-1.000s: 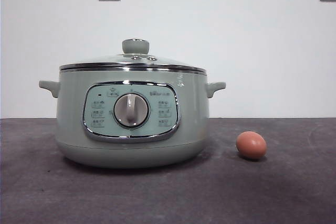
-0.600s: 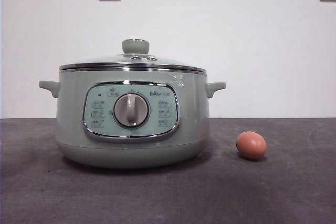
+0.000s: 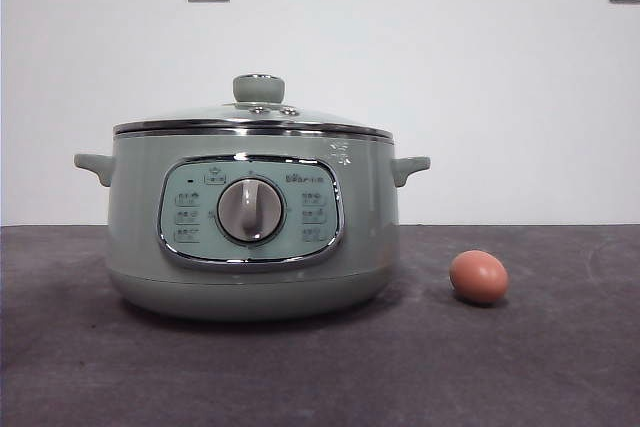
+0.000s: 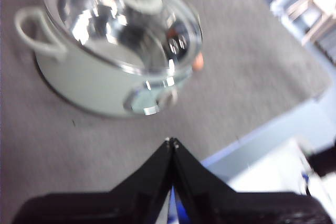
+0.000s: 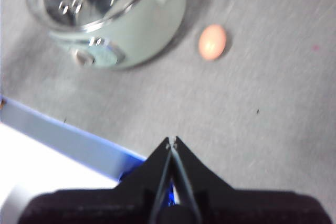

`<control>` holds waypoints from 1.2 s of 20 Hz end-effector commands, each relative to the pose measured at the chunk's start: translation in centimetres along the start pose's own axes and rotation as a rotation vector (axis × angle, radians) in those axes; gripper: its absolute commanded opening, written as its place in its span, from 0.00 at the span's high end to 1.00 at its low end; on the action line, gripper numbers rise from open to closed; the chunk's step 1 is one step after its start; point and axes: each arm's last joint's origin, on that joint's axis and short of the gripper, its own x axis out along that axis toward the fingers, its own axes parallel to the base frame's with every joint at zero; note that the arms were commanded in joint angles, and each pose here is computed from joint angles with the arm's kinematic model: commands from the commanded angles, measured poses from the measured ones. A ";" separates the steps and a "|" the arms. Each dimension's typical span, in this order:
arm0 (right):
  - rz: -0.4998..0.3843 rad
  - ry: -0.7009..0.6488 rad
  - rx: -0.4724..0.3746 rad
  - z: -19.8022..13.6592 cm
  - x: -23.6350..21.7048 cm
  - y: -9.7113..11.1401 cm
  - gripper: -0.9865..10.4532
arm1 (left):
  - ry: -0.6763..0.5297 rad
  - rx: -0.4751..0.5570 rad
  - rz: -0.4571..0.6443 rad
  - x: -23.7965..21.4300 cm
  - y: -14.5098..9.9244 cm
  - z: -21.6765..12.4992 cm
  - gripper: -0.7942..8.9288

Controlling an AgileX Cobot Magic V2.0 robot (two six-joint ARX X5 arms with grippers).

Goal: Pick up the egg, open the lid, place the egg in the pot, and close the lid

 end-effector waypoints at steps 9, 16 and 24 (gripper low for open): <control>0.005 0.023 0.026 -0.2 0.0 0.1 0.34 | 0.059 0.065 -0.025 -0.3 -0.4 0.0 0.24; 0.009 0.029 0.028 0.3 0.5 -0.2 0.34 | 0.059 0.065 -0.026 -0.3 -0.4 0.0 0.24; 0.059 0.145 0.016 4.5 6.3 -1.7 0.34 | 0.059 0.060 -0.031 -0.3 -0.5 0.0 0.24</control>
